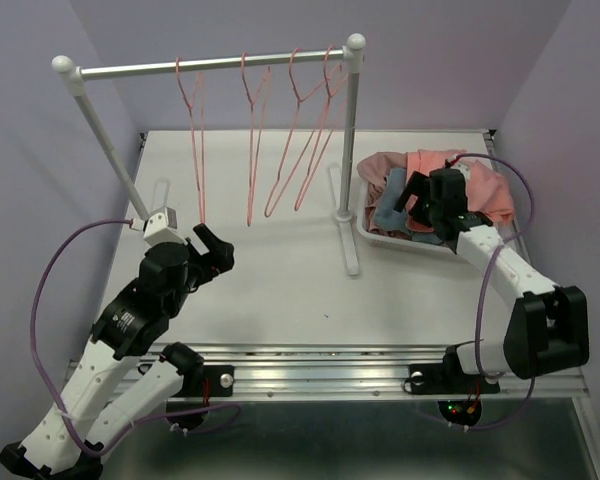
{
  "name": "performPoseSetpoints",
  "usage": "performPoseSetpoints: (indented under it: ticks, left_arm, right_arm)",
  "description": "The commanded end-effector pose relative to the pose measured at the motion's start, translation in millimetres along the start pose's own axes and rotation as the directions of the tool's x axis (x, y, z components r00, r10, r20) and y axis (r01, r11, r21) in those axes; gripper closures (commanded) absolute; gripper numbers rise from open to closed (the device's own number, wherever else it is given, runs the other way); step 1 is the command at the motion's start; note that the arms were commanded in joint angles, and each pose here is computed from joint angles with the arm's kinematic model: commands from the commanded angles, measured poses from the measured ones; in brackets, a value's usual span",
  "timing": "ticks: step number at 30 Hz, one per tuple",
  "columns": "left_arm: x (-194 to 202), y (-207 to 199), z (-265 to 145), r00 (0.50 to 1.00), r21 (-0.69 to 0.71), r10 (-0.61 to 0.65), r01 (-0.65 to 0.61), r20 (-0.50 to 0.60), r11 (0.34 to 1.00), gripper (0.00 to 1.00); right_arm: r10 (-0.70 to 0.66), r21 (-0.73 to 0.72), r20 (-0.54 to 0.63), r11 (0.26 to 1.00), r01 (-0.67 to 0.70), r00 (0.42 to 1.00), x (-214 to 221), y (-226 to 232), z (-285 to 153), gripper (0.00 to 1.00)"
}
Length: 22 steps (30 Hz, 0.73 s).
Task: Remove the skirt from the hanger
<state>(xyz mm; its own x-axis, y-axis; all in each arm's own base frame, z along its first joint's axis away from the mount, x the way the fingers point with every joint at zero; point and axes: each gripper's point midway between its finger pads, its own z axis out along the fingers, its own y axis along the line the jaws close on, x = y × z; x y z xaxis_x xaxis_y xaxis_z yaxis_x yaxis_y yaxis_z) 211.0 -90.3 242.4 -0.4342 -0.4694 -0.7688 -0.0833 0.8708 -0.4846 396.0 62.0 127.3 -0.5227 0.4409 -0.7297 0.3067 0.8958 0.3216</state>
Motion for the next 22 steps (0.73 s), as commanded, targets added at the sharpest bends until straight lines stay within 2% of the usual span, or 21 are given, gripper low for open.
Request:
performPoseSetpoints:
  ticks: [1,2,5,11,15,22]
  left_arm:
    - [12.4,33.1,-4.6,0.998,-0.170,-0.057,0.052,-0.025,0.984,0.01]
    - [14.7,40.2,-5.2,0.998,-0.199,-0.065,0.059,-0.021,0.978,0.01]
    - [20.9,53.0,-10.4,0.994,-0.264,-0.106,0.095,-0.028,0.960,0.01]
    - [16.7,65.1,-8.5,0.989,-0.364,-0.149,0.145,0.017,0.920,0.01]
    - [26.5,61.7,2.6,0.988,-0.381,-0.155,0.134,-0.024,0.915,0.01]
    - [29.0,64.0,7.0,0.984,-0.384,-0.177,0.164,-0.001,0.909,0.01]
  right_arm:
    - [-0.017,-0.018,0.070,1.000,0.019,0.997,-42.1,6.6,-61.7,0.00]
    - [-0.003,-0.030,0.118,1.000,0.007,0.993,-54.5,6.5,-80.0,0.00]
    - [0.005,-0.038,0.152,0.999,0.001,0.988,-58.4,0.4,-105.0,0.00]
    - [0.033,-0.052,0.163,0.998,-0.024,0.986,-46.5,-16.4,-146.4,0.00]
    - [0.044,-0.008,0.153,0.999,-0.044,0.987,-28.2,-36.0,-151.9,0.00]
    - [0.050,0.042,0.188,0.997,-0.059,0.981,-20.3,-55.0,-155.2,0.00]
